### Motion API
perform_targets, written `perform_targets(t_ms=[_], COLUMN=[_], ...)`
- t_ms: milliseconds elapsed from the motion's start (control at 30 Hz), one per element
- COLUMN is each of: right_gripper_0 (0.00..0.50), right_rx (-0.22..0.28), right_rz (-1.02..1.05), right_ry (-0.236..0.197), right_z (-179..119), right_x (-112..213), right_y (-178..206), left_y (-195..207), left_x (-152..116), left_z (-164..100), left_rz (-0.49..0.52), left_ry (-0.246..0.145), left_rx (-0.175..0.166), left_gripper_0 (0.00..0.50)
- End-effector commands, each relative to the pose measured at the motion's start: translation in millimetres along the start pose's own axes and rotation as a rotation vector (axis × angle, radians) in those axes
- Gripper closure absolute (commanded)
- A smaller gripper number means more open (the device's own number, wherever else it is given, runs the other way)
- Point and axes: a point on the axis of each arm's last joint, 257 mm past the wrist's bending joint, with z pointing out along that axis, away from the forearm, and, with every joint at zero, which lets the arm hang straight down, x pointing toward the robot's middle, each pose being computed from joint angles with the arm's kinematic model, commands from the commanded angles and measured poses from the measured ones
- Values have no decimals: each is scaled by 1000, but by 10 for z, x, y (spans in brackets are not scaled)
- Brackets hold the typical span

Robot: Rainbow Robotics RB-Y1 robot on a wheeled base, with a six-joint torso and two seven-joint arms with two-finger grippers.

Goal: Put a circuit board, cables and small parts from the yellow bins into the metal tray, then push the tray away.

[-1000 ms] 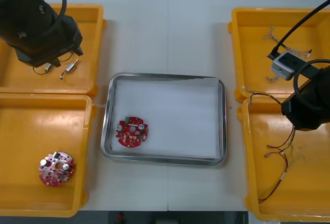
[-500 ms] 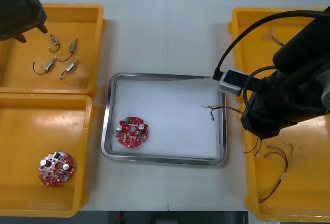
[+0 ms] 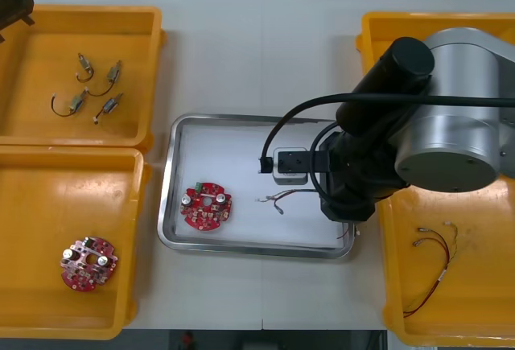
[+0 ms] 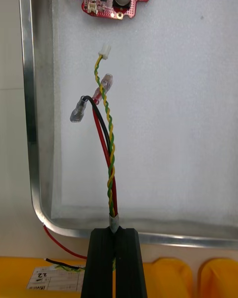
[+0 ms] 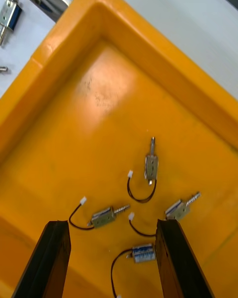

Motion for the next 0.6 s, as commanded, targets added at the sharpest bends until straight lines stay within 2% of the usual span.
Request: perform_targets(t_ms=[33,167,233,400,500,600], right_gripper_0=[500,500,500,500,500,500], right_rx=[-8,-21,-17,-12,-13,-24], right_rz=[-134,-184,-199,-214,-219,-217], right_ry=[-28,-8,7,22,22,17], right_z=[113,281,380,609,728,827], right_x=[-325,-365,-375,-389,-406,-437], right_y=[-60,-54,-57,-48,-39,-13], left_y=[-402,-445,-490,-564,-576,-607], left_x=[-301,-361,-382,-373,-319,-260], left_z=[-78,73,166,310,401,498], left_rz=[32,29,30,38,66,78], left_ry=[-100,-143,-165,-193,-205,-210], left_rx=[68,65,75,85,73,76], left_gripper_0=[0,0,0,0,0,0])
